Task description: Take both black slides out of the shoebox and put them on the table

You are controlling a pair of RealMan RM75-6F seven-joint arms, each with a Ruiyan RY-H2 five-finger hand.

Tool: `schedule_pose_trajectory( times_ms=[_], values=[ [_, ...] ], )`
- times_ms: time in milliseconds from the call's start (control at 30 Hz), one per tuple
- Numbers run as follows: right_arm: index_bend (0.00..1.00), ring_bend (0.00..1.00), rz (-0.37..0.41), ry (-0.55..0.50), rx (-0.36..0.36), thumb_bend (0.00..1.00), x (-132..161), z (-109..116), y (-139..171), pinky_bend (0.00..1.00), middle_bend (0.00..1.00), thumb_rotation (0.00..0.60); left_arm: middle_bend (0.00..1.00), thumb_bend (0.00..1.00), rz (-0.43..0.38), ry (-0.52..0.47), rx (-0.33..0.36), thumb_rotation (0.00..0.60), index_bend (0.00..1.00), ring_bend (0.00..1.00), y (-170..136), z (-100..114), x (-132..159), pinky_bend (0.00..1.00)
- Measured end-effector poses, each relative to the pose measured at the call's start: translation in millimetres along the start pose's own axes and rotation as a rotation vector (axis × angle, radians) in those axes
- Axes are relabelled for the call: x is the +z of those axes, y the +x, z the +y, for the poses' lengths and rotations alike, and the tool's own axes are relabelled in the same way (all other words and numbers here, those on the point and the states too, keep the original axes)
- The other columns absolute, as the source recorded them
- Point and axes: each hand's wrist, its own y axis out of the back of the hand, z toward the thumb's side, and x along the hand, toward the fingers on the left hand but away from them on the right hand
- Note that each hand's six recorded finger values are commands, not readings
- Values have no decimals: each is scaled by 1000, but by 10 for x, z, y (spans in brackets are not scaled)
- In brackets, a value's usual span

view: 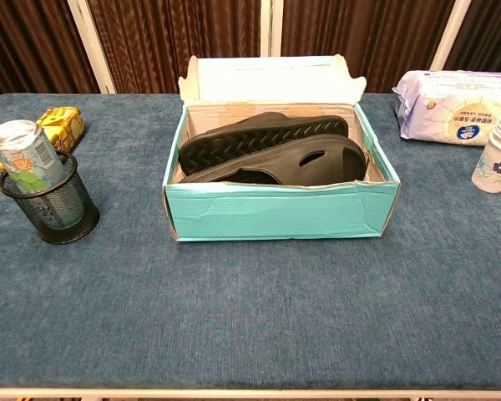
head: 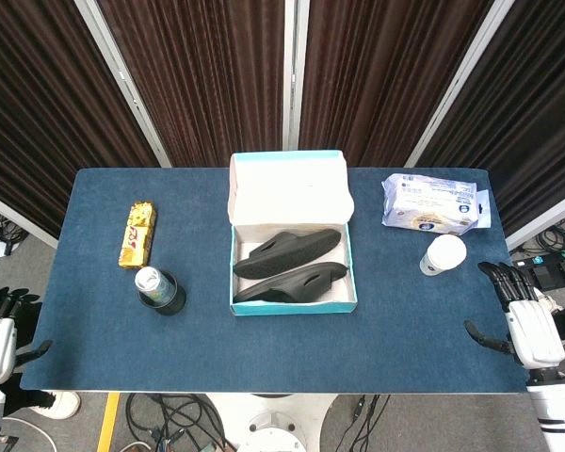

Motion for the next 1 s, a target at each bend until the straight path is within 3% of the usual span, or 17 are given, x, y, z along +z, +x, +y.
schedule_pose_trajectory(
  times_ms=[333, 533, 733, 1000],
  values=[
    [76, 0, 34, 1, 20, 138, 60, -25, -43, 3, 97, 600, 193, 0, 2, -9, -8, 600, 280, 106, -9, -10, -11, 87],
    [75, 39, 118, 34, 67, 65, 281, -75, -281, 100, 167, 600, 192, 0, -4, -15, -11, 600, 280, 106, 7, -11, -2, 86],
    [141, 82, 230, 102, 153, 24, 669, -205, -739, 162, 215, 600, 192, 0, 1, -19, -18, 600, 280, 106, -11, -31, -25, 86],
    [164, 84, 379, 247, 319, 0, 1404, -669, -1446, 180, 212, 600, 193, 0, 23, -23, -32, 600, 280, 106, -58, -68, -89, 86]
  ],
)
